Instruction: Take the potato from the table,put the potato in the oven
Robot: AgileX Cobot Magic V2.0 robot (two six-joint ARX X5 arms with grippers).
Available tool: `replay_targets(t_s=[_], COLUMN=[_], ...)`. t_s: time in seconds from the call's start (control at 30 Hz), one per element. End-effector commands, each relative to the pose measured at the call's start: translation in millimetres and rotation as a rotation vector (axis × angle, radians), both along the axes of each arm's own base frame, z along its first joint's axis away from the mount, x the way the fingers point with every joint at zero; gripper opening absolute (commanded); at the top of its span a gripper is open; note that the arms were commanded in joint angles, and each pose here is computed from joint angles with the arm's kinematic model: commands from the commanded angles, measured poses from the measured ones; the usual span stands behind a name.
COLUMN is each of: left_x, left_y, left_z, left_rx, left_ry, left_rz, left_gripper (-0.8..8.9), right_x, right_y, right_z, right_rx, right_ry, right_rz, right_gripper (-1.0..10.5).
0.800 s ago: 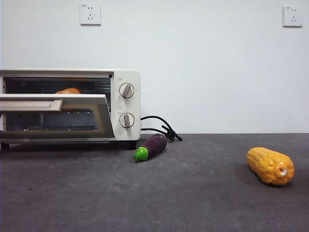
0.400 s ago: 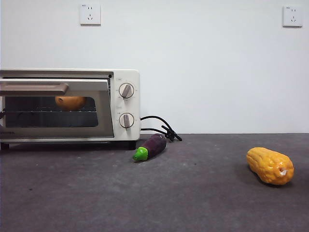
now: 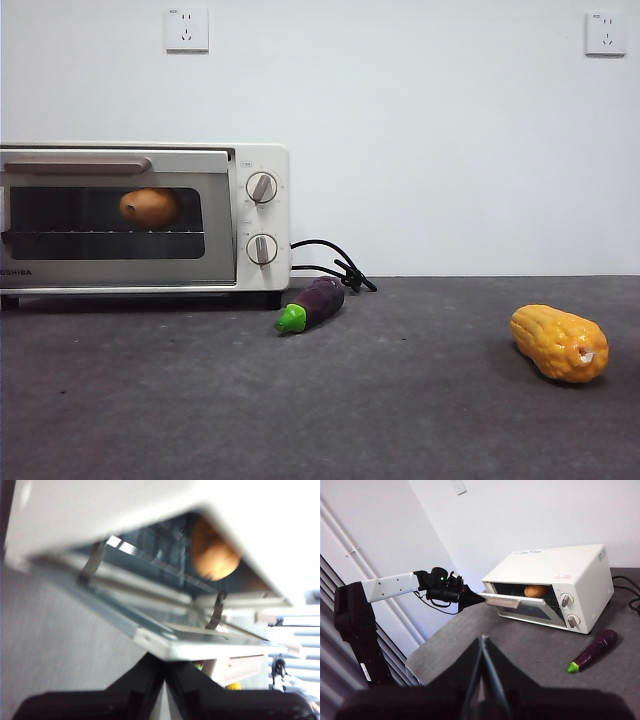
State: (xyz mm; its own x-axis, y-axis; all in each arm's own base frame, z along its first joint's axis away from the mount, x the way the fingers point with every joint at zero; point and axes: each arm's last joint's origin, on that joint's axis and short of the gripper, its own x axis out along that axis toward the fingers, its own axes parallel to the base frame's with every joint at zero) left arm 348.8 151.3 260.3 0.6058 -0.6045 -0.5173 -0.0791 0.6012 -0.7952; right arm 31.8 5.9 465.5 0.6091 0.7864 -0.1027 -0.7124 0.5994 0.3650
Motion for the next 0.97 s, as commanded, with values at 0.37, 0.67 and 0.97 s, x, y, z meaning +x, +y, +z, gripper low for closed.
replay_targets(t_s=[0.37,0.67,0.97], left_x=[21.0,28.3,23.3], left_y=[-17.2,-50.1,-88.3], left_z=[11.8,12.7,35.6], left_rx=[-0.003,-0.015,0.018], left_ry=[-0.094,-0.075,-0.142], left_rz=[-0.008,-0.094,-0.203], left_gripper=[-0.07,-0.07,-0.07], right_x=[1.1,2.9,2.7], right_y=[-0.5,-2.2,-2.1], right_z=[-1.7,-0.4,-0.6], right_rx=[-0.046,-0.028,-0.028], right_ry=[-0.111,-0.153,-0.149], right_rz=[-0.077,-0.169,-0.163], right_gripper=[0.0,0.0,0.0])
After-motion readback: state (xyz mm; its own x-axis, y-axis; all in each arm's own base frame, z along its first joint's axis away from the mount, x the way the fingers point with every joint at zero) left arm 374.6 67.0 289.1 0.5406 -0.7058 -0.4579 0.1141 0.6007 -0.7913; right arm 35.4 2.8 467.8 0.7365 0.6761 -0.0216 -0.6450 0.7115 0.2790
